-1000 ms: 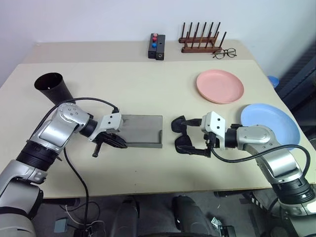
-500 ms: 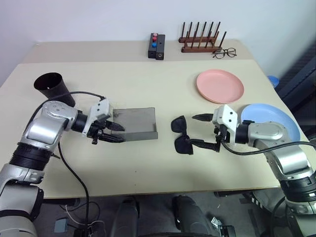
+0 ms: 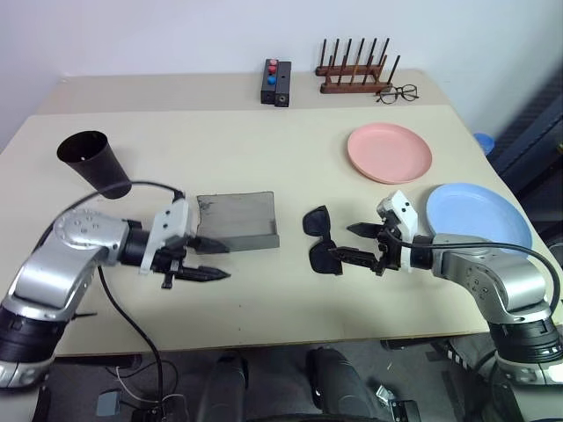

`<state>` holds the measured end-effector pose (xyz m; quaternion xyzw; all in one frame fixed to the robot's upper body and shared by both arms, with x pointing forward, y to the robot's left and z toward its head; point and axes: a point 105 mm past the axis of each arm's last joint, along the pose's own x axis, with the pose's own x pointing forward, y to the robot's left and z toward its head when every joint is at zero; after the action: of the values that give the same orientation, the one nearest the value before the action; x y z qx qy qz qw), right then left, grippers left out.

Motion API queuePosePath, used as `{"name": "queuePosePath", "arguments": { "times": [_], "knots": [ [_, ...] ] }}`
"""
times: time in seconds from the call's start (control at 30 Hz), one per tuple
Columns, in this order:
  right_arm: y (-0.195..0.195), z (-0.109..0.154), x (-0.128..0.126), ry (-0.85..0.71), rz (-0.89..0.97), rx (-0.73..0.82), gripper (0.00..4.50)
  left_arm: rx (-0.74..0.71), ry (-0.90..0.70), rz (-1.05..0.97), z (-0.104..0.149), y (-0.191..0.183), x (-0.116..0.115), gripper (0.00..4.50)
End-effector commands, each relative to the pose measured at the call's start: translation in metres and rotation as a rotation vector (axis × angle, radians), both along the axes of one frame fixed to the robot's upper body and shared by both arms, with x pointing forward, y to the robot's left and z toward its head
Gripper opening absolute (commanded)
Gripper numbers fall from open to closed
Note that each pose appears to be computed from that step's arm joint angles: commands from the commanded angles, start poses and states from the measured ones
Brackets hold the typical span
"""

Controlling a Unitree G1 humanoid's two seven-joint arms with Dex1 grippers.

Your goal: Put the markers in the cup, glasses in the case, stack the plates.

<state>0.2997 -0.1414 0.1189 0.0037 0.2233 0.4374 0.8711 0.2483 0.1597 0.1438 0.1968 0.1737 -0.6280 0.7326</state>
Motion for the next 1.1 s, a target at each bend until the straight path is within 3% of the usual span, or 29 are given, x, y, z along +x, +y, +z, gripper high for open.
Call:
{"name": "queuePosePath", "arguments": {
  "times": [0.03, 0.63, 0.73, 0.87, 0.93, 1.03, 1.1],
  "knots": [
    [0.006, 0.012, 0.004, -0.009, -0.030, 0.031, 4.50, -0.014, -0.061, 0.006, 0.005, -0.002, -0.011, 2.28],
    [0.017, 0.002, 0.023, 0.207, -0.135, 0.138, 4.50, -0.095, -0.127, 0.111, -0.005, 0.002, -0.018, 2.28],
    [0.018, 0.000, 0.023, 0.226, -0.149, 0.148, 3.62, -0.093, -0.119, 0.113, -0.007, 0.002, -0.018, 2.32],
    [0.017, -0.001, 0.022, 0.241, -0.157, 0.148, 1.64, -0.093, -0.114, 0.113, -0.008, 0.001, -0.018, 2.32],
    [0.018, -0.001, 0.022, 0.248, -0.160, 0.151, 1.64, -0.093, -0.113, 0.113, -0.009, 0.001, -0.018, 2.32],
    [0.018, 0.000, 0.022, 0.252, -0.165, 0.156, 0.84, -0.094, -0.112, 0.115, -0.009, 0.000, -0.018, 2.32],
    [0.018, 0.000, 0.023, 0.253, -0.167, 0.159, 0.04, -0.094, -0.111, 0.117, -0.010, 0.000, -0.018, 2.32]
  ]
}}
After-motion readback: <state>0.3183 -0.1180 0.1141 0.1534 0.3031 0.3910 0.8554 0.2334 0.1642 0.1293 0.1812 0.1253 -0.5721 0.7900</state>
